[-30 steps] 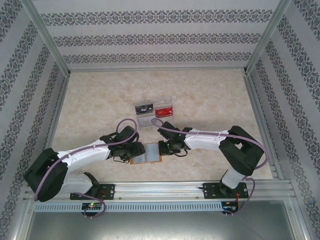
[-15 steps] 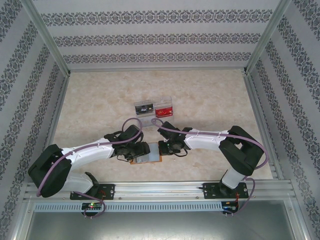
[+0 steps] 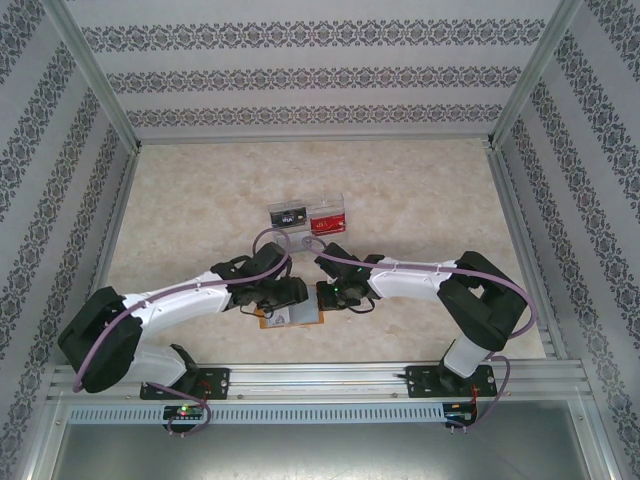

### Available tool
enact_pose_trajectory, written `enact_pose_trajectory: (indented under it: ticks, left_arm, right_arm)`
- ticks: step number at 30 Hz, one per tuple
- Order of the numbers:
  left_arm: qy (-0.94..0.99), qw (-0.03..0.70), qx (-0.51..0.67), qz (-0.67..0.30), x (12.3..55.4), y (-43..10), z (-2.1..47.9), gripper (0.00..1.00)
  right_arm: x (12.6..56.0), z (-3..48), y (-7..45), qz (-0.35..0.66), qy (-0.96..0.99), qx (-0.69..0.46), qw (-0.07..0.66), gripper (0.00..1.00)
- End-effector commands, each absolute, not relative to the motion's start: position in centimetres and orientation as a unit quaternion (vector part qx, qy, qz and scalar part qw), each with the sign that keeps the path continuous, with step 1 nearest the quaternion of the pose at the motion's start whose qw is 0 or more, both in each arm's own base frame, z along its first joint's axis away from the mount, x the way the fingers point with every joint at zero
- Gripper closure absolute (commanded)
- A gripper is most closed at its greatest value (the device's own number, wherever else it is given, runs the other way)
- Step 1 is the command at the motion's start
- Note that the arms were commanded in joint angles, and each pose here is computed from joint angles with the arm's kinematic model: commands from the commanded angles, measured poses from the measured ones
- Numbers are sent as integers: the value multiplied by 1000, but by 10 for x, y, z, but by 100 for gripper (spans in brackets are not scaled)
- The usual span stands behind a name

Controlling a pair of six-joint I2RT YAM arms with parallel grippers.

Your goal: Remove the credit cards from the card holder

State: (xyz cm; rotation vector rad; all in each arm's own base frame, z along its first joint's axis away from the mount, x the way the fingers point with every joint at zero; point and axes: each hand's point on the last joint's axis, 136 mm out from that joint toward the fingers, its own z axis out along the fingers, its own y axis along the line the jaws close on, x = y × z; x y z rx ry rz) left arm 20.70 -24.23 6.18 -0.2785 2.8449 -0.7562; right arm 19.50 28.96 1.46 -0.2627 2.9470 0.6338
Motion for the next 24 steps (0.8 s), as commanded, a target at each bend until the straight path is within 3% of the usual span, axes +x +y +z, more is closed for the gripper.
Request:
enact_pose_trajectory:
  ticks: [1, 5, 14, 22, 24]
  left_arm:
    - [952, 101, -58, -282, 214, -263, 75, 45]
    - [954, 100, -56, -276, 215, -265, 75, 48]
    - [962, 121, -102, -223, 206, -216, 68, 60]
    - [964, 97, -152, -197, 191, -167, 42, 92]
    - [964, 91, -151, -200, 189, -164, 39, 96]
  right_arm:
    - [199, 20, 280, 191, 976, -77, 73, 96]
    - [206, 33, 277, 201, 973, -70, 93, 94]
    - [210, 67, 306, 264, 956, -80, 102, 91]
    - [207, 81, 348, 321, 938, -95, 89, 90]
    - [205, 79, 355, 325, 938, -91, 80, 90]
